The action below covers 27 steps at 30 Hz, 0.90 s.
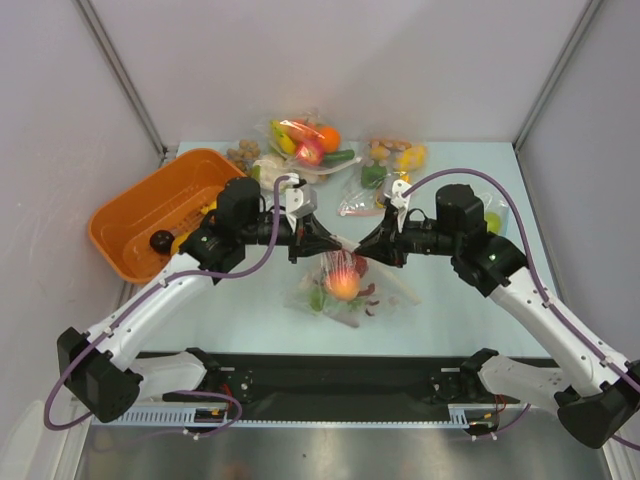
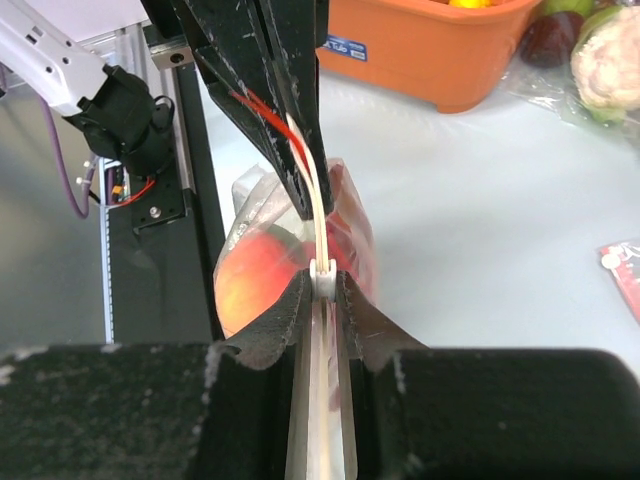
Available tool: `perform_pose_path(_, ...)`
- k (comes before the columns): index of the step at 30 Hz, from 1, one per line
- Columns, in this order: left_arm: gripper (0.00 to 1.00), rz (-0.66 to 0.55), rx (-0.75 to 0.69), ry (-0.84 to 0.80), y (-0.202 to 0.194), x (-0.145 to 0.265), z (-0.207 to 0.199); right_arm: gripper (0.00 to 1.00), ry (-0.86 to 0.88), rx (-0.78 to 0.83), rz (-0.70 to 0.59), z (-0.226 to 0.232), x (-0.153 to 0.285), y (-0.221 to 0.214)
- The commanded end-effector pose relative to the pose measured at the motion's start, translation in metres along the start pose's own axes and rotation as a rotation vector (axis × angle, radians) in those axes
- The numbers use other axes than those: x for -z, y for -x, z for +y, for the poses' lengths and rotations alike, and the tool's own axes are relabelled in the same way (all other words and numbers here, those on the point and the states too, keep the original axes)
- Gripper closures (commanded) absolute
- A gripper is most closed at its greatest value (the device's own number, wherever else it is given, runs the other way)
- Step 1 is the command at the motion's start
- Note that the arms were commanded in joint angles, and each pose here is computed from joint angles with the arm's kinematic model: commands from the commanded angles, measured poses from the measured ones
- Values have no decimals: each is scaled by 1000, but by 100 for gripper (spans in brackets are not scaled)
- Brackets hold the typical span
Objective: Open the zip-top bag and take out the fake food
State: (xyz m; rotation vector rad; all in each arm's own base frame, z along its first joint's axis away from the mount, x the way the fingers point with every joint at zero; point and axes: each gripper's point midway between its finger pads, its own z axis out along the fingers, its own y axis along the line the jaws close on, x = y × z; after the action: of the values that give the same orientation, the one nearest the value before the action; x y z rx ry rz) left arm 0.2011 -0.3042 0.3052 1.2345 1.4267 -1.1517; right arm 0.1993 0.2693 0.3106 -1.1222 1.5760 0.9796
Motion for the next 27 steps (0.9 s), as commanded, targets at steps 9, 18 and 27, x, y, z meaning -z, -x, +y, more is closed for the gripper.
perform_pose_path(9,100,40,5,291,-3,22,52,100,-76,62,-69,-8,18,20)
perform_pose_path(18,100,60,45,460,-10,34,82,100,-87,55,-67,-10,20,17)
perform_pose_path(27,100,73,101,667,-19,57,118,100,-107,46,-66,-15,20,15)
